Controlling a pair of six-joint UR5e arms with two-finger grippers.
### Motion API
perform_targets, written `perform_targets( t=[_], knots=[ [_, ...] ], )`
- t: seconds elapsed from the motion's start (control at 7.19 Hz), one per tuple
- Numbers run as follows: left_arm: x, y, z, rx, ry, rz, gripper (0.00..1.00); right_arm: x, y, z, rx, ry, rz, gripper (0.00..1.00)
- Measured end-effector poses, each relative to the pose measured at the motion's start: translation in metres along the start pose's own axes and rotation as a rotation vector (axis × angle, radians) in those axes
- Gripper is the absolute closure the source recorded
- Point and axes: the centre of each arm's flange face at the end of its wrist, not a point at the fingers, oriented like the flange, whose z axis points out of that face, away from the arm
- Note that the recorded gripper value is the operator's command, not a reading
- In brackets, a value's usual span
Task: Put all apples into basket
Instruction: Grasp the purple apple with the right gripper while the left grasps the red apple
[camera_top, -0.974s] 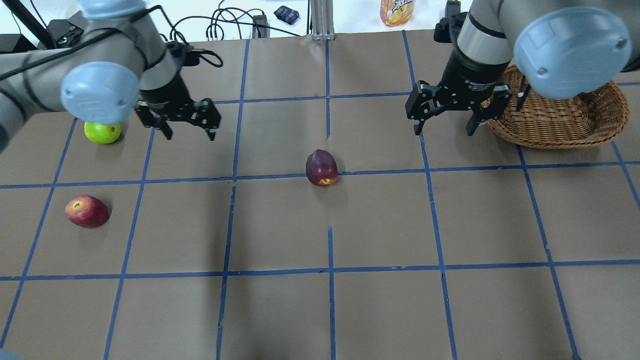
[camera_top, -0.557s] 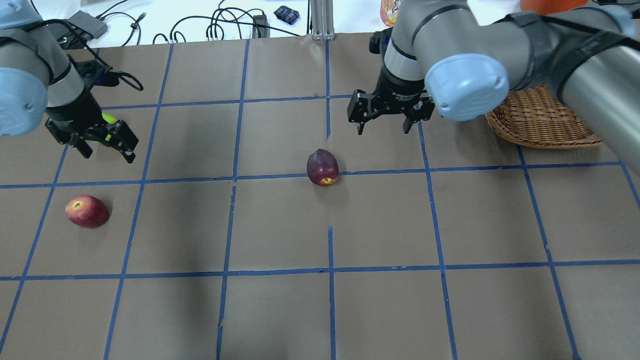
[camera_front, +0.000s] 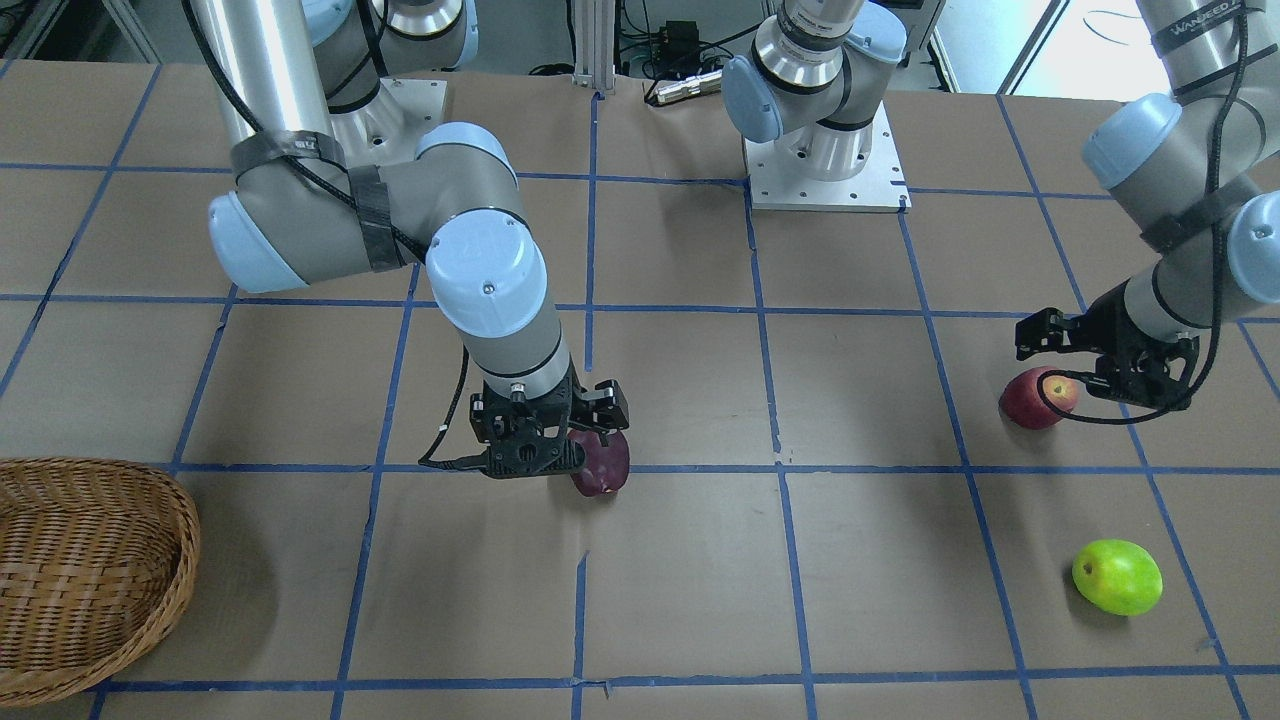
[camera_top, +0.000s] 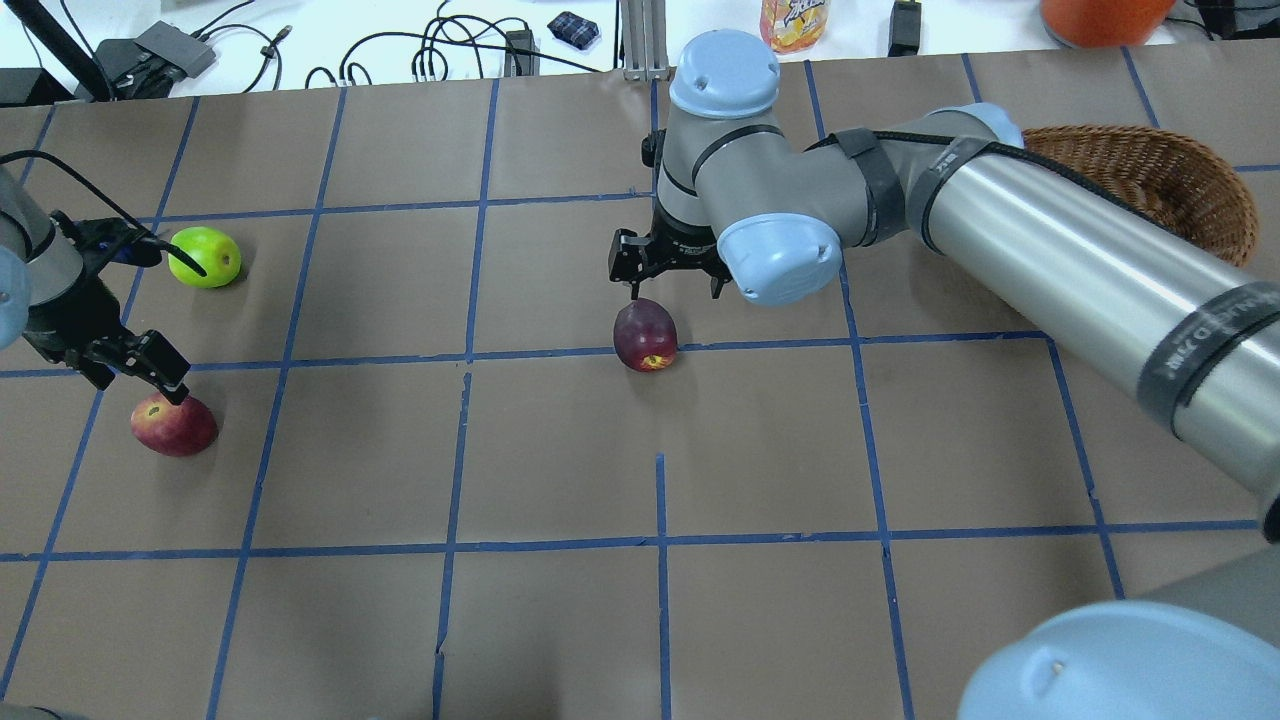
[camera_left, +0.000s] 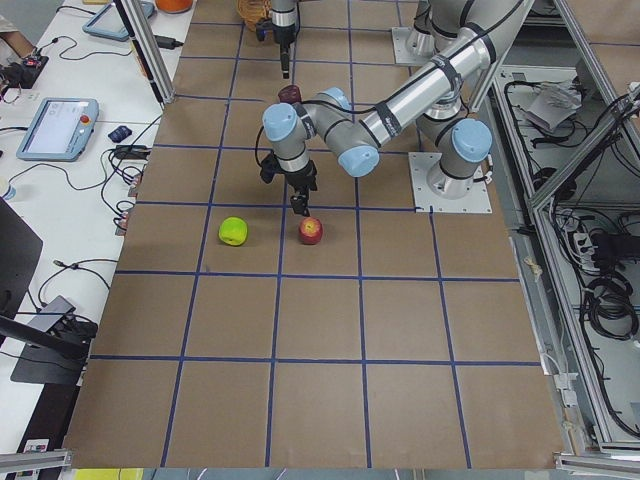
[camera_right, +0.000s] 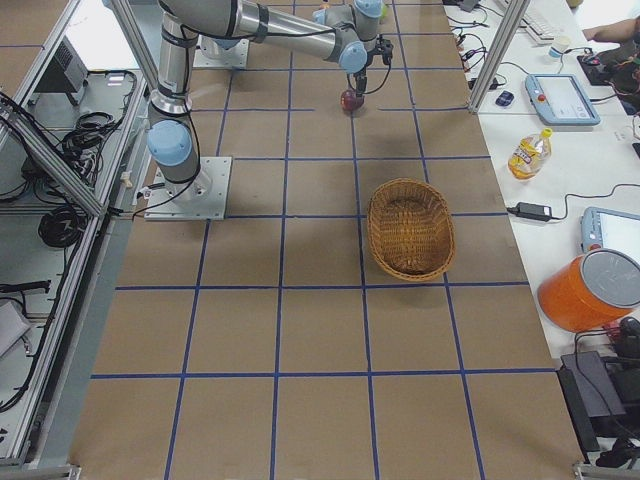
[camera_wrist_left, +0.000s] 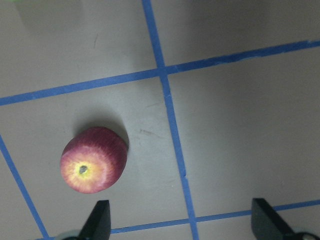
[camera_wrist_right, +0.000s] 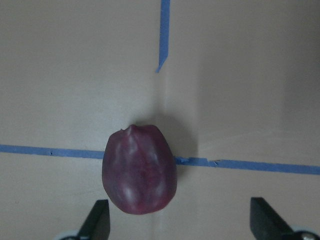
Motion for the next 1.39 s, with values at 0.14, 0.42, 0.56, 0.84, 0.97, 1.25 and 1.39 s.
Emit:
perform_targets(
  t=[0.14, 0.42, 0.56, 0.84, 0.97, 1.25, 1.39],
  knots=[
    [-0.006, -0.004, 0.015, 0.000, -0.010, 0.018, 0.00, -0.003, -0.003, 0.016, -0.004, -0.002, -0.004, 0.00],
    [-0.015, -0.011, 0.045, -0.031, 0.000, 0.035, 0.00, -0.005, -0.004, 0.032, -0.019, -0.001, -0.002, 0.00],
    [-0.019, -0.014, 0.056, -0.048, 0.001, 0.037, 0.00, -0.007, -0.003, 0.040, -0.030, 0.001, 0.001, 0.00],
    [-0.022, -0.018, 0.074, -0.074, 0.007, 0.039, 0.00, -0.014, 0.001, 0.052, -0.050, 0.003, -0.003, 0.00],
    [-0.023, -0.021, 0.082, -0.085, 0.015, 0.041, 0.00, -0.016, 0.003, 0.056, -0.056, 0.003, -0.004, 0.00],
    [-0.023, -0.023, 0.092, -0.096, 0.028, 0.041, 0.61, -0.019, 0.003, 0.065, -0.075, -0.013, 0.004, 0.00],
    [-0.024, -0.024, 0.091, -0.096, 0.025, 0.036, 0.69, -0.019, 0.004, 0.070, -0.082, -0.016, 0.017, 0.00]
  ],
)
